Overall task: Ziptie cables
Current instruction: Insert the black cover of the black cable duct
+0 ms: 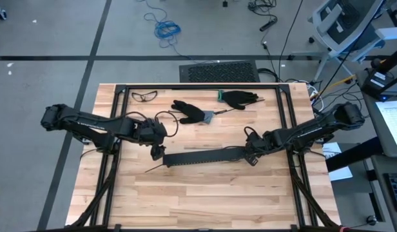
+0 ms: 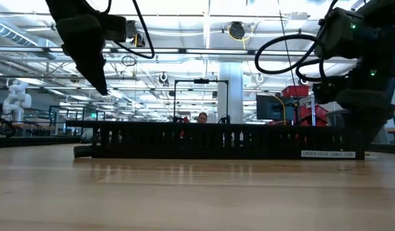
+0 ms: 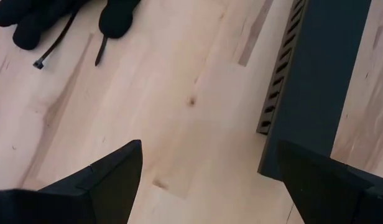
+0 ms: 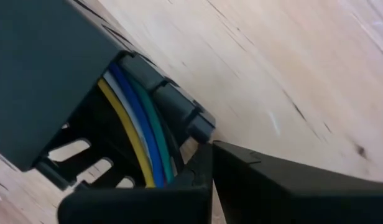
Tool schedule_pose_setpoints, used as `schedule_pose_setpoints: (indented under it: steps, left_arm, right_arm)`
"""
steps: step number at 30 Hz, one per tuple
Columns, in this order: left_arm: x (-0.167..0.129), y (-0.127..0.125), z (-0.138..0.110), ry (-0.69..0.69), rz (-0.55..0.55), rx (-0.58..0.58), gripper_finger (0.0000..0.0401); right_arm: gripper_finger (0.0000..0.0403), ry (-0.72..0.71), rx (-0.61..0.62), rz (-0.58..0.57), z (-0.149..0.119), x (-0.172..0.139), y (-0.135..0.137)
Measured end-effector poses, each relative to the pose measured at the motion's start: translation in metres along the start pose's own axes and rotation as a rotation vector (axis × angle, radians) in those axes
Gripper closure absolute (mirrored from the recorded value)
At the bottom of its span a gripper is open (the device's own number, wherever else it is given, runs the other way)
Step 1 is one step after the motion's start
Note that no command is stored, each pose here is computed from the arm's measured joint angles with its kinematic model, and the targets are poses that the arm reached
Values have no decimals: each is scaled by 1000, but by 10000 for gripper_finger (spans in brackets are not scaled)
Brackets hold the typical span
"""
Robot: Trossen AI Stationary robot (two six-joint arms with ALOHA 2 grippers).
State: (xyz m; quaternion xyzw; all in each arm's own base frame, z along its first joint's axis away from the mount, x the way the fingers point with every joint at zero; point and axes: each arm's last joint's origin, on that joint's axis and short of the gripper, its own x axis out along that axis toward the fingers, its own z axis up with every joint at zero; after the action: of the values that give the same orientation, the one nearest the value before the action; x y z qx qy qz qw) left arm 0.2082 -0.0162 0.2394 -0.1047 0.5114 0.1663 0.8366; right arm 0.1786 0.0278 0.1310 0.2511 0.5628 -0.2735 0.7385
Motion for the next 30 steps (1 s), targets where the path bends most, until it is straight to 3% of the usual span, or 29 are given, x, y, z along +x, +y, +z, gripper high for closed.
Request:
schedule_pose_setpoints:
  steps: [8, 16, 24, 30]
  left_arm:
    - [6, -6, -4, 19, -15, 24, 47]
    - [29, -12, -47, 222, -76, 48, 47]
    - [49, -13, -60, 219, -78, 57, 47]
    - [67, -18, -56, 225, -61, 101, 47]
  right_arm:
    - [403, 9, 9, -3, 0, 0, -1]
    - [403, 8, 10, 2, 0, -2, -1]
    - [403, 8, 11, 2, 0, -2, -1]
    - [403, 2, 15, 9, 0, -1, -1]
